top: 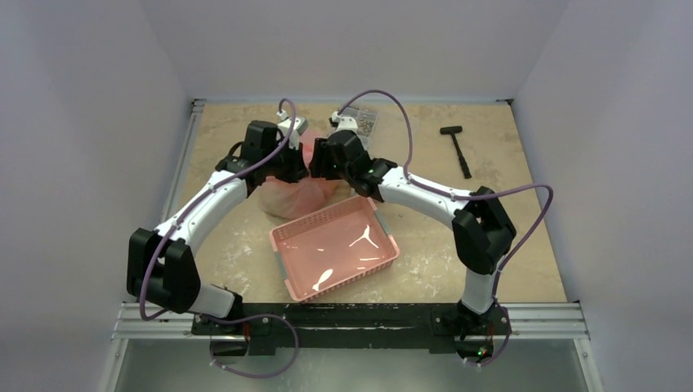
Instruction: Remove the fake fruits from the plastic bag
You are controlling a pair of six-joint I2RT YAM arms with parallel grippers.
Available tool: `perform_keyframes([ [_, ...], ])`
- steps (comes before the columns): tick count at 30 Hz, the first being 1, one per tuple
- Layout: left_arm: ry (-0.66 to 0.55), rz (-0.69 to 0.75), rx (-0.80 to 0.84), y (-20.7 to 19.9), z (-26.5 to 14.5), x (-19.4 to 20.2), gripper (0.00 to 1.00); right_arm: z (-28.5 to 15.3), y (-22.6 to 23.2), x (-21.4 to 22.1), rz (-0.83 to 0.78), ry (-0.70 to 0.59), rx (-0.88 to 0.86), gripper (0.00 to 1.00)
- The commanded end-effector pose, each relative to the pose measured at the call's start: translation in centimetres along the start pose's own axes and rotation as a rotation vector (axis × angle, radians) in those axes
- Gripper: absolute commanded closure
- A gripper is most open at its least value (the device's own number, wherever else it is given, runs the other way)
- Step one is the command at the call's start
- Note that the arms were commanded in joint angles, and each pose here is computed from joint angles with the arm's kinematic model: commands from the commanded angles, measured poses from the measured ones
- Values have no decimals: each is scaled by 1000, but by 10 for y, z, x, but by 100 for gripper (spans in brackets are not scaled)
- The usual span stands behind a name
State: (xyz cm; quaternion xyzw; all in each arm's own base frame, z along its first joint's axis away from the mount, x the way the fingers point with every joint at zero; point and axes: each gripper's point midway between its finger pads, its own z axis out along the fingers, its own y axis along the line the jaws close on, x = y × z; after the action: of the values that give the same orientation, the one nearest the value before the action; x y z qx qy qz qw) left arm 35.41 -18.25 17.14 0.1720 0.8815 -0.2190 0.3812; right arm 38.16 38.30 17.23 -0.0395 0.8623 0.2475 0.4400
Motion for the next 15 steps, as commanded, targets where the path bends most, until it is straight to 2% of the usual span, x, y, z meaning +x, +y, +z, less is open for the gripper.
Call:
perform_keyframes([
  [1,-100,36,44,-11,-16,-31,100,-1,-2,-23,-9,-108,24,54],
  [5,-101,40,34,-9,-18,-31,100,3,2,-33,-37,-129,13,85],
  [8,-100,65,-14,-1,-27,-35,100,2,-2,-42,-35,-162,39,99],
  [12,-88,84,-80,13,-36,-35,100,2,-10,-63,-20,-211,72,100],
  [15,-87,104,-155,27,-45,-36,100,10,-25,-77,51,-193,34,100],
])
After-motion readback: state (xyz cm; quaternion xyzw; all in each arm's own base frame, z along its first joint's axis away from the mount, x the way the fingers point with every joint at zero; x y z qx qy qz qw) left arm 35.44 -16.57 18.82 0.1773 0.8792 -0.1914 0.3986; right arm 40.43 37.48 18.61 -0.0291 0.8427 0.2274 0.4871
